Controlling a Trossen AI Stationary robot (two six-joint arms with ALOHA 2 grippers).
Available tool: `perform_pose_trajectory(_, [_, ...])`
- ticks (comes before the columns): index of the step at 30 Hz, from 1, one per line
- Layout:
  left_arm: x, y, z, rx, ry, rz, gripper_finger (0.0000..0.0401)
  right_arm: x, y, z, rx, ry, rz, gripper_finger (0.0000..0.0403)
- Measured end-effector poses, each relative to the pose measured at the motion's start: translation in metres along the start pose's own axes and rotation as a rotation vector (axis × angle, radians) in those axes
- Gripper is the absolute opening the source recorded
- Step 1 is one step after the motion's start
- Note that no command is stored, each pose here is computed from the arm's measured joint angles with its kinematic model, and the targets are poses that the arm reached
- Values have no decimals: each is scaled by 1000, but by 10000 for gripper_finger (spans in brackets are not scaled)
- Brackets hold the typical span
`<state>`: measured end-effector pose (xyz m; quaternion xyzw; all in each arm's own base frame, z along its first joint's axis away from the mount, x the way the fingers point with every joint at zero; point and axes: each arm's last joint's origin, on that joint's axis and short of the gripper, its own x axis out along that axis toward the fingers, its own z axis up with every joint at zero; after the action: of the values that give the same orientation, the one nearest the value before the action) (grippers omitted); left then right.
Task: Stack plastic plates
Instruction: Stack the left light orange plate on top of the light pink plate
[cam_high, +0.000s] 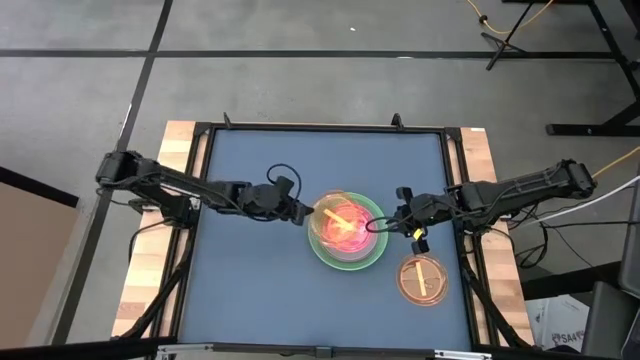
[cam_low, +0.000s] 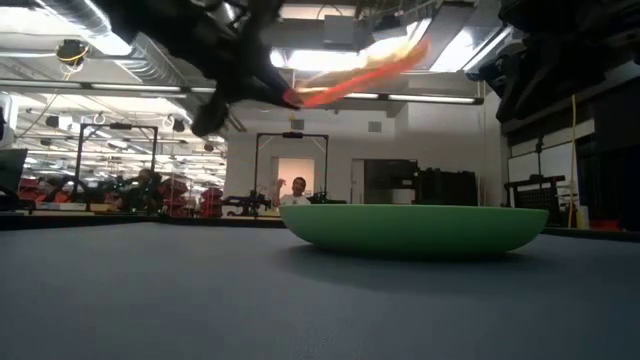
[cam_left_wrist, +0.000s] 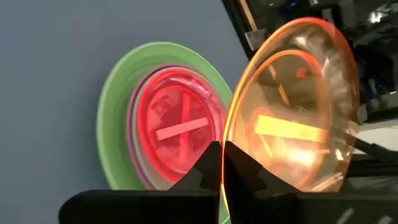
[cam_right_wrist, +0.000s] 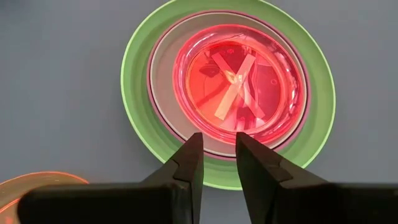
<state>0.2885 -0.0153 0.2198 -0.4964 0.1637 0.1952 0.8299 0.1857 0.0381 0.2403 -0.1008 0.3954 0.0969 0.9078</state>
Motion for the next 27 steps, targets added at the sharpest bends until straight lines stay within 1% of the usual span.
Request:
perform_pose_trajectory(7, [35,12,-15,-64,24,-3,0,0,0,0,0,0,0,85])
perform_pose_trajectory(13, [56,24,-26,-117,43,6,0,0,0,0,0,1,0,85])
perform_pose_trajectory(19, [67,31,-32,-136,51,25,0,0,0,0,0,0,0,85])
perform_pose_trajectory(27, [79,29,-33,-132,47,46,0,0,0,0,0,0,0,85])
